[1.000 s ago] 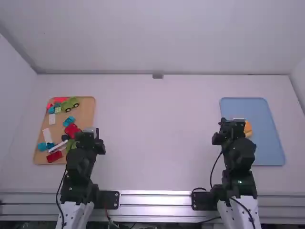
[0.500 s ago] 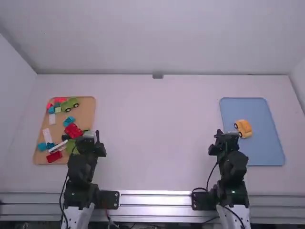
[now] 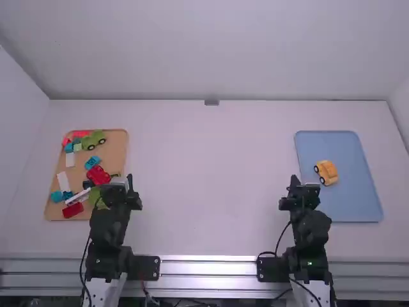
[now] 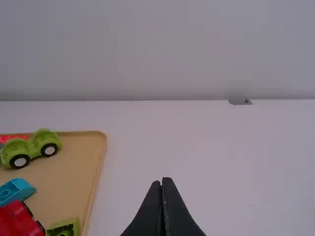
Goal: Assemble lego blocks to make yellow taxi
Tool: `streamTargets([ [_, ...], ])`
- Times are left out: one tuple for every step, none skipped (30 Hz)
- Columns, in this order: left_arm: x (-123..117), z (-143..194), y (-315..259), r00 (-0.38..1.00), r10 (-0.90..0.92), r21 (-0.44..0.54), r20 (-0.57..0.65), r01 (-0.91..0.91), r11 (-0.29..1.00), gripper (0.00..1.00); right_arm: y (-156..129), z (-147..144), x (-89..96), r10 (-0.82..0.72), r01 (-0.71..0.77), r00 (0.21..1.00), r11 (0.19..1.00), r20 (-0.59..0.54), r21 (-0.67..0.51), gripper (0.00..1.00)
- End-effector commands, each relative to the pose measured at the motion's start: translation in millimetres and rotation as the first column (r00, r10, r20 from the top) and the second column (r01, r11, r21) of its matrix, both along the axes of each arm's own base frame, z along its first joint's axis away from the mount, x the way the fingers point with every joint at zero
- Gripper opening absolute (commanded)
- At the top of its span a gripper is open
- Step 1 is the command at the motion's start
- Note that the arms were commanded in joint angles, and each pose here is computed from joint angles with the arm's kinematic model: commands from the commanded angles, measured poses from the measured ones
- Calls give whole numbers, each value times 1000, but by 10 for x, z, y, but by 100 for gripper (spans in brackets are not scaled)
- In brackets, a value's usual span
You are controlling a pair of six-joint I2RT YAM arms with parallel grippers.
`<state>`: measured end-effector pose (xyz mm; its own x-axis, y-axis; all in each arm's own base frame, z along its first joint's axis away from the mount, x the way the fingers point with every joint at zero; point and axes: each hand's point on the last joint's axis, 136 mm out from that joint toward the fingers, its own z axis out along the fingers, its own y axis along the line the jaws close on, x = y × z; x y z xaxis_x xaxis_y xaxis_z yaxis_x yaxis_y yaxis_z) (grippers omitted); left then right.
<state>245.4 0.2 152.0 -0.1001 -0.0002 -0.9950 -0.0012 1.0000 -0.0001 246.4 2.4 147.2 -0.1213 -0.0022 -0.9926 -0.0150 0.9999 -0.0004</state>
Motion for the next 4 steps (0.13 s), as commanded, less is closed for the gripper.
streamTargets([
  [1,-43,-2,1000,-1,0,-5,1,1000,0,4,-2,-8,1,-1,1000,1000,14,2,0],
  [1,-43,-2,1000,-1,0,-5,1,1000,0,4,5,-9,1,-1,1000,1000,17,2,0],
  [1,-43,-2,1000,-1,0,-5,1,1000,0,4,5,-9,1,-1,1000,1000,17,2,0],
  [1,-43,-2,1000,-1,0,-5,1,1000,0,4,5,-9,1,-1,1000,1000,17,2,0],
])
